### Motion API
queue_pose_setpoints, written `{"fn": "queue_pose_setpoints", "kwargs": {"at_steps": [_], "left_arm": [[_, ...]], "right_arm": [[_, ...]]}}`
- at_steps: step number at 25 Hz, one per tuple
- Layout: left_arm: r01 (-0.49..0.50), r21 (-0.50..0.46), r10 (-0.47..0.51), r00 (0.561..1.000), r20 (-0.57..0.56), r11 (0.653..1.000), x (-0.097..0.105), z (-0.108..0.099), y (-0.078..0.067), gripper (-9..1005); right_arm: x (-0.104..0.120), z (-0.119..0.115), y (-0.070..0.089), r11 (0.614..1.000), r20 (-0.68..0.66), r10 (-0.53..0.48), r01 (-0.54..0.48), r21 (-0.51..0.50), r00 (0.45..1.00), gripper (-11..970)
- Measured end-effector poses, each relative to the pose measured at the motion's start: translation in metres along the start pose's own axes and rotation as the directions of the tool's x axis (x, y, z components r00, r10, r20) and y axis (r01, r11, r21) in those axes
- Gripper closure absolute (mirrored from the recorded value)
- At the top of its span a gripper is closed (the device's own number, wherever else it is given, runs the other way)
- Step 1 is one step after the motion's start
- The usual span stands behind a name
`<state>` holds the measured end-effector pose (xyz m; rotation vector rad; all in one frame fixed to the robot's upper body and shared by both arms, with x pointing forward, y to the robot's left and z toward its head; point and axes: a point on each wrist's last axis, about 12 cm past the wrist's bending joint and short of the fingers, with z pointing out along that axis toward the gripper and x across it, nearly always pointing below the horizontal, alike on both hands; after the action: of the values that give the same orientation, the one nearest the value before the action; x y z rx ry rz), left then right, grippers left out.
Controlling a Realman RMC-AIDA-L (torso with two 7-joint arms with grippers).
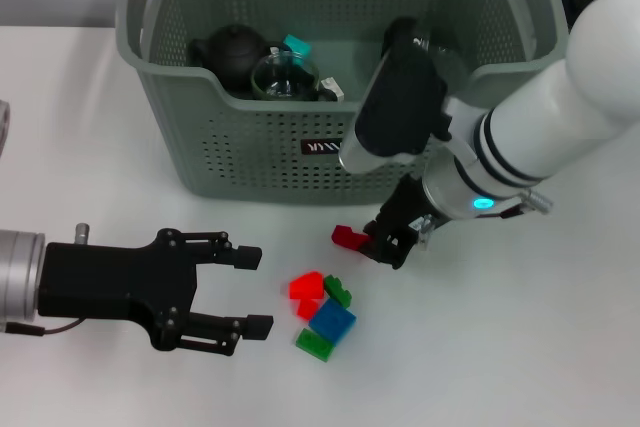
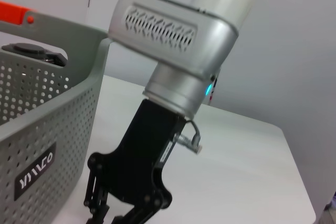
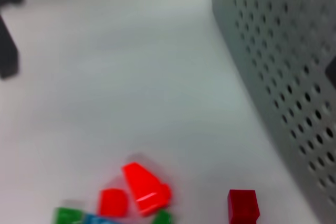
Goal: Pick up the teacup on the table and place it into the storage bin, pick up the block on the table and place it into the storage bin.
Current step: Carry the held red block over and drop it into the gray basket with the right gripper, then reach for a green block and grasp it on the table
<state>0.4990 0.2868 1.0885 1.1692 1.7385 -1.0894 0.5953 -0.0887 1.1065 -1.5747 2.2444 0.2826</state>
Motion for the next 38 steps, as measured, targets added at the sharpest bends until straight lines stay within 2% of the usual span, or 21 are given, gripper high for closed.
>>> {"fn": "queue_pose_setpoints", "kwargs": {"at_steps": [5, 6, 7, 11, 14, 17, 20, 21, 23, 28, 32, 37, 38], "left_arm": [[-0.004, 0.002, 0.004, 1.000, -0.002, 1.000, -0.001, -0.001, 0.000, 187], [-0.004, 0.001, 0.004, 1.000, -0.002, 1.000, -0.001, -0.002, 0.000, 187], [-0.004, 0.001, 0.004, 1.000, -0.002, 1.000, -0.001, -0.002, 0.000, 187], [-0.010, -0.006, 0.010, 1.000, -0.003, 1.000, 0.000, -0.002, 0.001, 187], [-0.017, -0.007, 0.017, 1.000, -0.004, 1.000, -0.001, -0.002, 0.001, 187], [-0.021, -0.006, 0.021, 1.000, -0.005, 1.000, -0.002, -0.002, 0.002, 187], [-0.022, -0.005, 0.022, 1.000, -0.005, 1.000, -0.002, -0.002, 0.002, 187], [-0.023, -0.005, 0.023, 1.000, -0.005, 1.000, -0.003, -0.002, 0.002, 187], [-0.023, -0.004, 0.023, 1.000, -0.005, 1.000, -0.003, -0.002, 0.002, 187], [-0.025, -0.004, 0.025, 1.000, -0.005, 1.000, -0.003, -0.001, 0.002, 187], [-0.027, -0.005, 0.026, 1.000, -0.005, 1.000, -0.004, -0.001, 0.003, 187], [-0.027, -0.005, 0.027, 1.000, -0.005, 1.000, -0.004, -0.001, 0.003, 187], [-0.026, -0.005, 0.026, 1.000, -0.005, 1.000, -0.004, -0.001, 0.003, 187]], "right_arm": [[-0.005, -0.031, 0.003, 0.997, 0.016, -0.012, 0.013, -0.081, 1.000, 752], [-0.006, -0.051, 0.002, 0.993, 0.033, -0.008, 0.012, -0.114, 0.999, 750], [-0.006, -0.051, 0.002, 0.993, 0.033, -0.008, 0.012, -0.114, 0.999, 749], [-0.005, -0.098, -0.007, 0.989, 0.103, 0.018, -0.003, -0.149, 0.995, 743], [-0.006, -0.136, -0.013, 0.988, 0.212, 0.035, -0.002, -0.155, 0.977, 739], [-0.007, -0.172, -0.024, 0.992, 0.375, 0.056, -0.008, -0.129, 0.926, 734], [-0.005, -0.193, -0.039, 0.994, 0.521, 0.097, -0.062, -0.084, 0.848, 730], [-0.004, -0.195, -0.047, 0.993, 0.564, 0.121, -0.100, -0.068, 0.817, 729], [-0.002, -0.191, -0.059, 0.986, 0.592, 0.161, -0.159, -0.056, 0.790, 726], [-0.004, -0.165, -0.084, 0.962, 0.571, 0.233, -0.271, -0.019, 0.787, 719], [-0.007, -0.152, -0.093, 0.953, 0.547, 0.242, -0.302, 0.020, 0.802, 713], [-0.011, -0.146, -0.094, 0.950, 0.544, 0.226, -0.305, 0.058, 0.808, 706], [-0.012, -0.145, -0.094, 0.951, 0.545, 0.224, -0.305, 0.061, 0.808, 659]]}}
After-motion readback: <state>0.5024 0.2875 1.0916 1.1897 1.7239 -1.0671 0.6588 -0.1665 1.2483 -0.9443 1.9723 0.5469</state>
